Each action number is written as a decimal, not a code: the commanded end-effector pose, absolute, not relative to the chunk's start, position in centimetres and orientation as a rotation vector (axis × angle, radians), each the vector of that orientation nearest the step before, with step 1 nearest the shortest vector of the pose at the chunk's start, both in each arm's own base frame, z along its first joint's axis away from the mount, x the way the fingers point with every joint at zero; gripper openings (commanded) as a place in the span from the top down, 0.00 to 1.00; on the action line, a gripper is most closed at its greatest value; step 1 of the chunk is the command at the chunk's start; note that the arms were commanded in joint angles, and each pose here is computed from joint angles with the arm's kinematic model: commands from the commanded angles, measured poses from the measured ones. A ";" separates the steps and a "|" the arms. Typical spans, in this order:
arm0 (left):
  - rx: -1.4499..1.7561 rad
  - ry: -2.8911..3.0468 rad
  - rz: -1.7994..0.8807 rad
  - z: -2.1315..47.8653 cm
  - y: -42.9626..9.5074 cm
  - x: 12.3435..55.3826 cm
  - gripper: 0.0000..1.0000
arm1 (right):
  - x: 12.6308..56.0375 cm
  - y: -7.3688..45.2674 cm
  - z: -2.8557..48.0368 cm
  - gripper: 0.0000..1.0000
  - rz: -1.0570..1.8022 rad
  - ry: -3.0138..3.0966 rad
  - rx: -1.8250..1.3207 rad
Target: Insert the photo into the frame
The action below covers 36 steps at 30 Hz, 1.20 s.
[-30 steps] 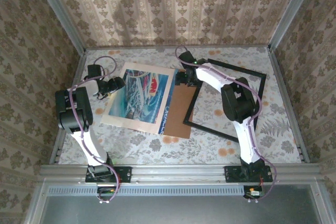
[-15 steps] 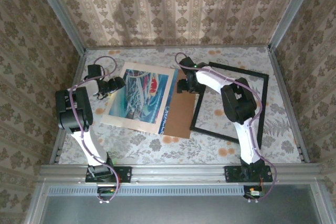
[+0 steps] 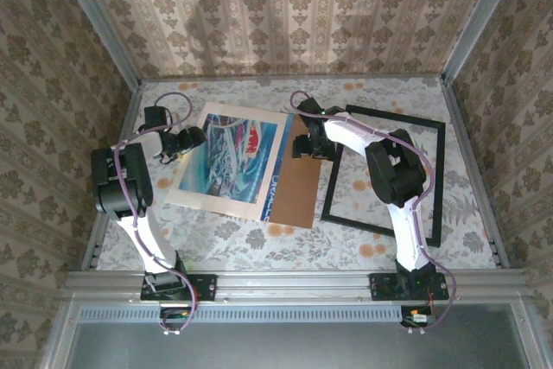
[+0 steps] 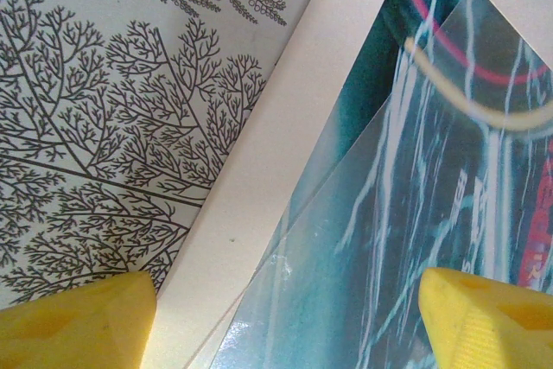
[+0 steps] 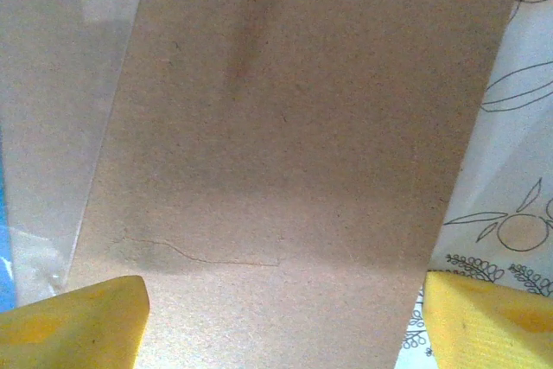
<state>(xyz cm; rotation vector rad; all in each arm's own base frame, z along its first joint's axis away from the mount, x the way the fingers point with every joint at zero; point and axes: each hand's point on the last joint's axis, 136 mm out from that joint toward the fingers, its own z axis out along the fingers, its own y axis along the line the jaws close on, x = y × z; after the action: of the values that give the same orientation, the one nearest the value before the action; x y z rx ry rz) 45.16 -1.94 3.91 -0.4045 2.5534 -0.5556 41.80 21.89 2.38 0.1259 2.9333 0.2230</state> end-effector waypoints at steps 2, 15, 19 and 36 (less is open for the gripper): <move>-0.484 2.611 -0.579 2.4 -1.9 43.6 0.19 | 41.0 28.1 2.3 0.18 0.588 2.926 0.093; -0.683 2.474 -0.738 3.5 -0.5 40.2 0.22 | 43.5 34.2 5.4 0.21 0.763 2.804 -0.009; -0.720 2.415 -0.816 4.2 -1.5 38.9 0.23 | 43.3 31.1 6.3 0.21 0.584 2.795 -0.040; -0.386 2.388 -0.431 9.4 -1.9 39.7 0.18 | 44.0 29.5 5.7 0.23 0.736 2.739 0.181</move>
<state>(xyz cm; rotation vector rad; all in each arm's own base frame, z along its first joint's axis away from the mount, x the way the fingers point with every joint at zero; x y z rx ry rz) 38.56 -2.65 9.38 -0.4731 2.3529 -0.5487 43.15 28.45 3.64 0.1207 2.8095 0.6204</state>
